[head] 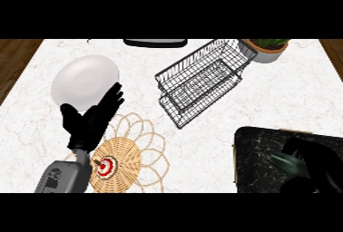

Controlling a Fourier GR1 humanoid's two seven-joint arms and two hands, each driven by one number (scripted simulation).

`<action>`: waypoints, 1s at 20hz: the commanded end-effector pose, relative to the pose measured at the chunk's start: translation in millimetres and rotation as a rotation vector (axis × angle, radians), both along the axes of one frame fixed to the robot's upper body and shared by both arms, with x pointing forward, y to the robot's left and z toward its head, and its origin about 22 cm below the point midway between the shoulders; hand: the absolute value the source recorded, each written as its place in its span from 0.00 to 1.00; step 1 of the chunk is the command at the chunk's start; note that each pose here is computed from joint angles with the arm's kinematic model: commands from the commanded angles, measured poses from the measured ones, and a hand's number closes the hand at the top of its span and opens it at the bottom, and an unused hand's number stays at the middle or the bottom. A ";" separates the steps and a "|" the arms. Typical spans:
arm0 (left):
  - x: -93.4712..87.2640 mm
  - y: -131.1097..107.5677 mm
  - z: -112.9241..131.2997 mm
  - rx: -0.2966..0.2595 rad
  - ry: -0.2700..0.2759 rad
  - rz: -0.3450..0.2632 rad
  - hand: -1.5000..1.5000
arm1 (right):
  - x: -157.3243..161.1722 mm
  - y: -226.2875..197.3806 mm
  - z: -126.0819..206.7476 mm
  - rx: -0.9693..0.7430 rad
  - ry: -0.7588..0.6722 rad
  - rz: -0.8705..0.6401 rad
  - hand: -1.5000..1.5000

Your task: Pick the eggplant from the tray and place it in the tiered basket

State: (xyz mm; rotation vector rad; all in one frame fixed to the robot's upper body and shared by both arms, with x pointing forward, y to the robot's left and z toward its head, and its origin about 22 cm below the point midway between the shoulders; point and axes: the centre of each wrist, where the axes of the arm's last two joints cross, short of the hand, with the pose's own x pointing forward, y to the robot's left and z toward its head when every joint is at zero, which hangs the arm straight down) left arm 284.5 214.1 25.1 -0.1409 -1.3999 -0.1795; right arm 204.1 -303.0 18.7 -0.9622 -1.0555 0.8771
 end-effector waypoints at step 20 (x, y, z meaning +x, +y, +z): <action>-15.5 3.6 -10.4 0.015 0.005 0.037 0.50 | 58.5 -87.5 252.7 0.374 -0.426 0.597 1.00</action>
